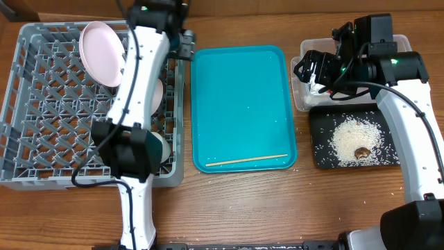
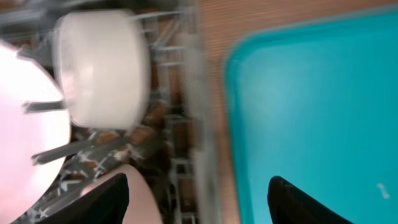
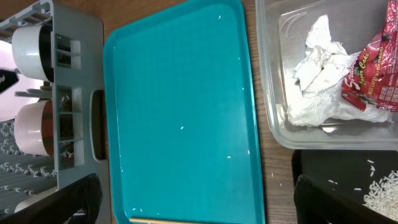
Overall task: Sort waste into correct bins and load items into the dishwasher
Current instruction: 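Return the left gripper to the tray and grasp the remaining chopstick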
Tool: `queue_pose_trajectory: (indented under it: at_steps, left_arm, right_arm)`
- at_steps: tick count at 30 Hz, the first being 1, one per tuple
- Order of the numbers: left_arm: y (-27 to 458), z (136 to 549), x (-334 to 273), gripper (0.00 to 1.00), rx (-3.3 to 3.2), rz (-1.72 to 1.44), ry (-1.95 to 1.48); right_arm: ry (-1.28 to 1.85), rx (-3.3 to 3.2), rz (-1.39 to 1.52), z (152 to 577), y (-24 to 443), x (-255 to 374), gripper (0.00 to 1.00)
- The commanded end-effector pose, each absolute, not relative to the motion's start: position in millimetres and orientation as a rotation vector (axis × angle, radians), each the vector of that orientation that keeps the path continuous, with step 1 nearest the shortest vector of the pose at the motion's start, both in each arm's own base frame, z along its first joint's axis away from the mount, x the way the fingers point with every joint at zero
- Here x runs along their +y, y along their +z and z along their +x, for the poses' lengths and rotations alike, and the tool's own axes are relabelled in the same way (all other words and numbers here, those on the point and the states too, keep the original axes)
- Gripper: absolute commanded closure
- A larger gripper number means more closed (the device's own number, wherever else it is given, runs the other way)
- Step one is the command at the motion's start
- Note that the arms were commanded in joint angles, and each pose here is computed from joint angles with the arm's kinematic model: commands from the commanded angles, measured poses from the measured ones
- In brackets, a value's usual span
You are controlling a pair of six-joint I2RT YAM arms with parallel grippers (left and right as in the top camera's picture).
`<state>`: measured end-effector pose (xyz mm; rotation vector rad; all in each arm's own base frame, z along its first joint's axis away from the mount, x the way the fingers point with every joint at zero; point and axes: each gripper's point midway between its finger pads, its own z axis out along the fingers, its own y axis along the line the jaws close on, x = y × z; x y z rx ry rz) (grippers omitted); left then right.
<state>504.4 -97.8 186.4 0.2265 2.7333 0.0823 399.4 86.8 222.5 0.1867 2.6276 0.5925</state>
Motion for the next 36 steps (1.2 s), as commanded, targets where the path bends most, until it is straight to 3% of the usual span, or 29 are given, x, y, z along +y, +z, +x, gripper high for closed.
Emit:
queue_pose_trajectory:
  at_steps: [1, 4, 7, 20, 27, 28, 36]
  left_arm:
    - [224.9, 468.0, -165.8, 0.23, 2.599, 0.792, -0.098]
    - [203.5, 402.3, -210.5, 0.24, 2.492, 1.445, -0.341]
    - [190.1, 346.7, -237.5, 0.24, 2.318, 1.847, -0.598]
    - [90.2, 261.8, -267.8, 0.25, 2.447, 2.139, -0.755]
    - [32.1, 270.6, -275.9, 0.33, 2.487, 2.157, -0.107]
    - [26.8, 268.8, -276.1, 0.38, 2.473, 2.172, -0.066]
    - [-5.7, 273.1, -272.0, 0.43, 2.473, 2.095, 0.111]
  right_arm:
    - [0.59, 2.608, 0.177, 401.1, 228.6, 87.6, 0.0]
    - [0.59, 2.608, 0.177, 401.1, 228.6, 87.6, 0.0]
    - [0.59, 2.608, 0.177, 401.1, 228.6, 87.6, 0.0]
    - [0.59, 2.608, 0.177, 401.1, 228.6, 87.6, 0.0]
    - [0.59, 2.608, 0.177, 401.2, 228.7, 87.6, 0.0]
    - [0.59, 2.608, 0.177, 401.1, 228.6, 87.6, 0.0]
    - [0.59, 2.608, 0.177, 401.1, 228.6, 87.6, 0.0]
